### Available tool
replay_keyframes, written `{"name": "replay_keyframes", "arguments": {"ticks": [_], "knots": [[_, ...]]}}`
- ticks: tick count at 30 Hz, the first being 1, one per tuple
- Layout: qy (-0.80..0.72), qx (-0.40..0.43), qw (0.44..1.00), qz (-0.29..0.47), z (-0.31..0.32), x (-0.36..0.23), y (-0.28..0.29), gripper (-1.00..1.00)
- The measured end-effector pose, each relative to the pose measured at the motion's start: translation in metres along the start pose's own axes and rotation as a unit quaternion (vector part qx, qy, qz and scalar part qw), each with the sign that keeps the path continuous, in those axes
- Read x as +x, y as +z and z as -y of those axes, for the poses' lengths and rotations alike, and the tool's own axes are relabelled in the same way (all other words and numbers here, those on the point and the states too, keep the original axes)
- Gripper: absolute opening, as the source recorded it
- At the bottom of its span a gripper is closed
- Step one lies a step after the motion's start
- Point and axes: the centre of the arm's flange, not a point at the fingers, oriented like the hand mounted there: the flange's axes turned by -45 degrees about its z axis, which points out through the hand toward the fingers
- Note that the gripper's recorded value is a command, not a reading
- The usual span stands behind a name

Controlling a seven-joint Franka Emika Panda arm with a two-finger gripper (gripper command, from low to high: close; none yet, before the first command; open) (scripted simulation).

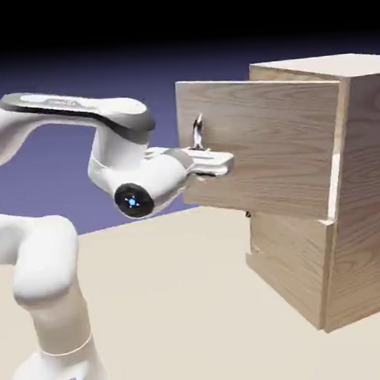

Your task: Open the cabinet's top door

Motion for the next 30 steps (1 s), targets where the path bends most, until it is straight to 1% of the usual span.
{"name": "replay_keyframes", "arguments": {"ticks": [9, 18, 29, 30], "knots": [[0.0, -0.101, 0.995, 0.0, 0.035, 0.0, -0.055, -1.0], [0.0, -0.227, 0.974, 0.0, 0.094, 0.0, -0.112, -1.0], [0.0, -0.348, 0.937, 0.0, 0.165, 0.0, -0.152, -1.0], [0.0, -0.355, 0.935, 0.0, 0.169, 0.0, -0.153, 1.0]]}}
